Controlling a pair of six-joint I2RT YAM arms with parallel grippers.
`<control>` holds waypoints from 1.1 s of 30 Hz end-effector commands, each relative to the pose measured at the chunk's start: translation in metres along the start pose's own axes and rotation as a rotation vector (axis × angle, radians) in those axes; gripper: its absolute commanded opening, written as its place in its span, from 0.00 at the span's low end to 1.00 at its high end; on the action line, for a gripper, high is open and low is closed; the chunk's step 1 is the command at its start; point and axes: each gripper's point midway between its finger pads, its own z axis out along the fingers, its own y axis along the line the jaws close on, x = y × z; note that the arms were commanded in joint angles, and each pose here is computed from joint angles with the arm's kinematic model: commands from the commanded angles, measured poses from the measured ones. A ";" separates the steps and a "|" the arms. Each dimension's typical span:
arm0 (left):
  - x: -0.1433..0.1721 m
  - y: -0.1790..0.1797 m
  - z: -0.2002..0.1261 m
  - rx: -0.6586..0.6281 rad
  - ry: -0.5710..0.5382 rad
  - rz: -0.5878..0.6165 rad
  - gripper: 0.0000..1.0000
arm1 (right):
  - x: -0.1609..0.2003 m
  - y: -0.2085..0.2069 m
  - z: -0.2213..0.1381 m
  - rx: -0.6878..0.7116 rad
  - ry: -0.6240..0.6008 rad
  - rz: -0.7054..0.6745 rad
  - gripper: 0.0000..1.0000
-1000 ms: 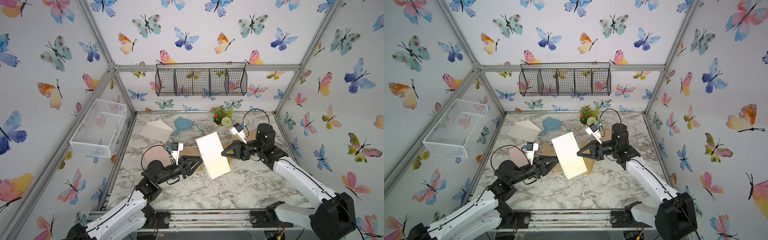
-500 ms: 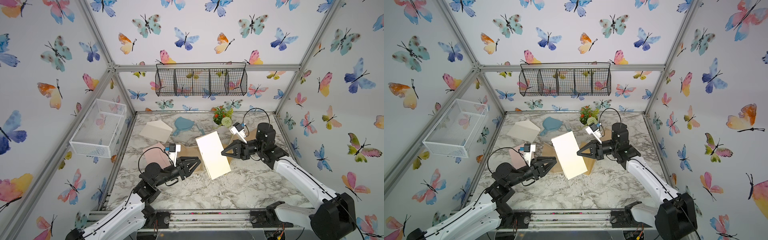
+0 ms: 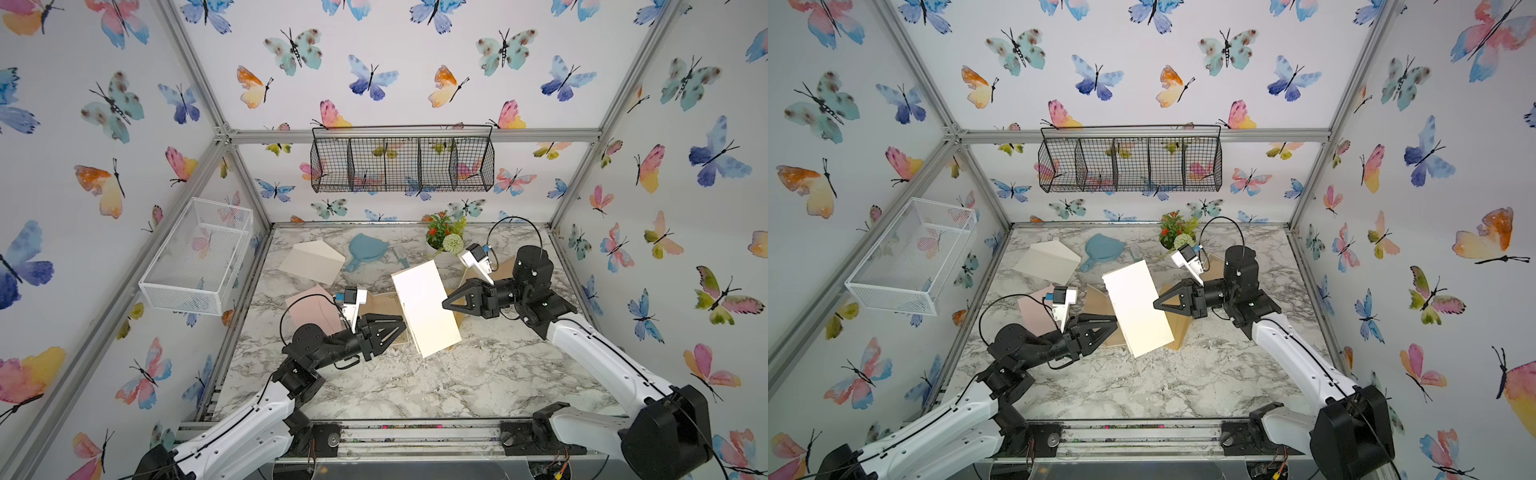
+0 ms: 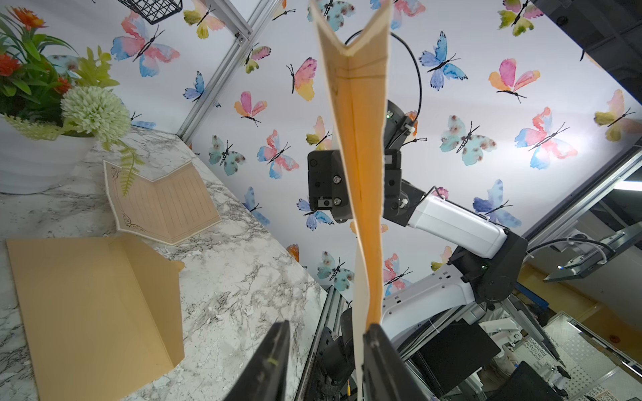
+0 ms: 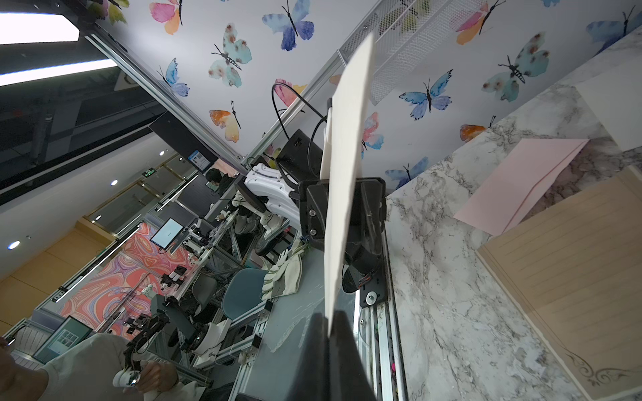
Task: Take the letter paper out of the envelope
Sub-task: Unfold the letter paper.
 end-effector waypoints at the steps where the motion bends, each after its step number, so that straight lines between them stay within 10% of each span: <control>1: -0.006 -0.014 0.002 0.059 -0.010 0.024 0.40 | 0.000 -0.001 0.001 0.002 -0.010 -0.009 0.01; 26: -0.013 -0.013 0.019 0.079 0.007 0.010 0.36 | 0.021 -0.015 0.001 0.000 0.003 0.047 0.01; 33: -0.010 -0.018 0.031 0.104 0.032 0.004 0.10 | 0.028 -0.022 0.004 -0.003 0.002 0.075 0.01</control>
